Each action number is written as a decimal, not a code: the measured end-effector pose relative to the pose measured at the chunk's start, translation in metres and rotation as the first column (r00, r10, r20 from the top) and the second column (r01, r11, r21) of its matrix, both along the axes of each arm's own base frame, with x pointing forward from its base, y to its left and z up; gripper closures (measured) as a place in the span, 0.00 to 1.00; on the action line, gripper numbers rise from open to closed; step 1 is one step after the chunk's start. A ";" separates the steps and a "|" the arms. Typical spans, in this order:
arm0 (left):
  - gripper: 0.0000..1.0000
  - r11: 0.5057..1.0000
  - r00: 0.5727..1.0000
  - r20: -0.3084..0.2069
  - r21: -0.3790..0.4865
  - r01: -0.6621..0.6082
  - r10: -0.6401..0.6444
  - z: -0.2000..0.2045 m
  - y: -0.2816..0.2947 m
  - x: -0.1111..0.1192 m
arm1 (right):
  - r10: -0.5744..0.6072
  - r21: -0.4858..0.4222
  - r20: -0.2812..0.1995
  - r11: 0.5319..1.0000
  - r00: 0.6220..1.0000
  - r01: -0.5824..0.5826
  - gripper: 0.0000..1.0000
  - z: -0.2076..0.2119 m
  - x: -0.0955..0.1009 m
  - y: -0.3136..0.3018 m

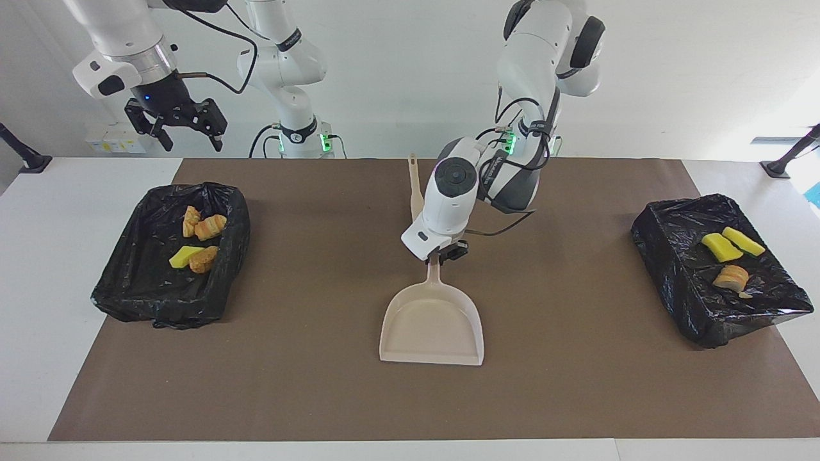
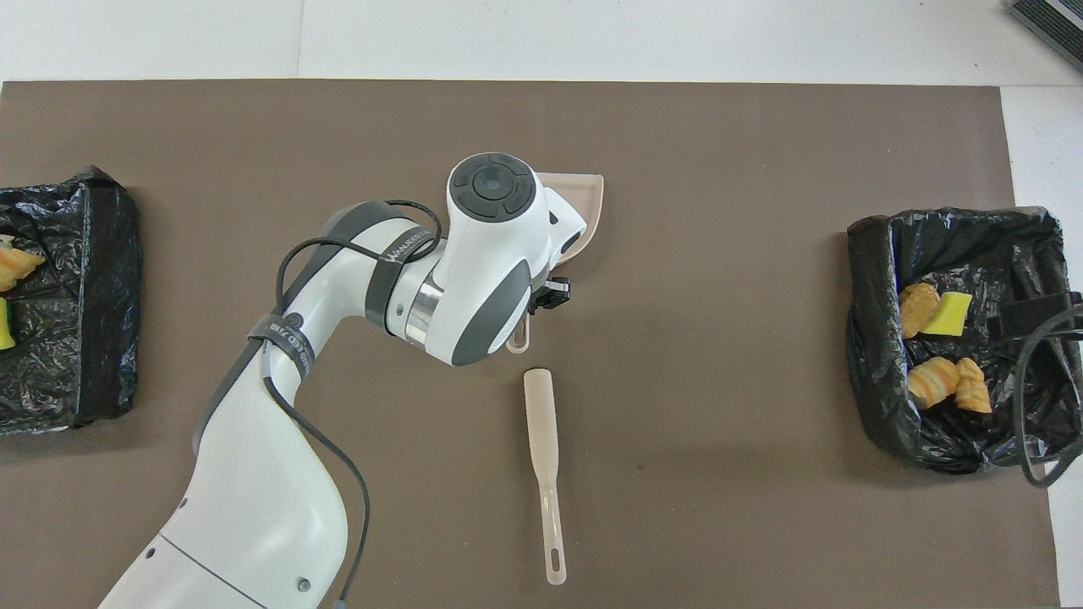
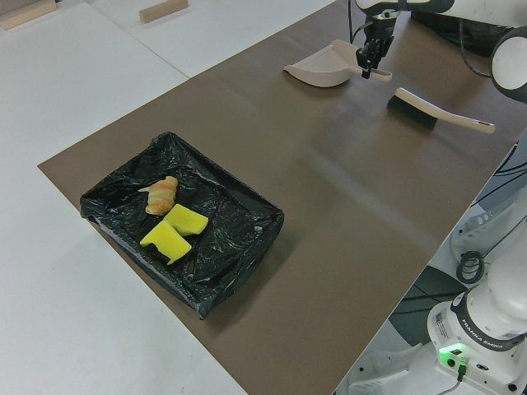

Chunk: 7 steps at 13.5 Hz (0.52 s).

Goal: Sweep and dump trash in bin
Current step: 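Bring the empty dustpan back to the table center with the left gripper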

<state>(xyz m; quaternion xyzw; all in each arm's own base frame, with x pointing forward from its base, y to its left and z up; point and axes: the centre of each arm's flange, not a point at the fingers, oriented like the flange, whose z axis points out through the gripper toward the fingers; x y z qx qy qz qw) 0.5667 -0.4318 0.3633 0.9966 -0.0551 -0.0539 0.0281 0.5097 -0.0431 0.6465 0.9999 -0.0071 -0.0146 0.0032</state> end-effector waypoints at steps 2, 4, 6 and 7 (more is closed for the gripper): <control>0.63 1.000 1.000 0.017 -0.009 -0.014 0.014 0.007 -0.002 0.005 | 0.000 0.000 0.000 1.000 1.000 0.000 0.00 0.000 0.000 0.000; 0.41 0.999 0.999 0.040 -0.018 -0.027 0.027 0.024 0.004 0.011 | 0.000 0.000 -0.001 1.000 1.000 0.000 0.00 0.000 0.000 0.000; 0.18 0.999 0.997 0.063 -0.020 -0.048 0.049 0.047 0.020 0.017 | 0.002 0.001 -0.001 1.000 1.000 -0.002 0.00 0.000 0.000 0.001; 0.07 0.998 0.995 0.068 -0.017 -0.065 0.066 0.060 0.035 0.023 | 0.004 0.001 -0.001 1.000 1.000 -0.004 0.00 0.000 0.000 0.002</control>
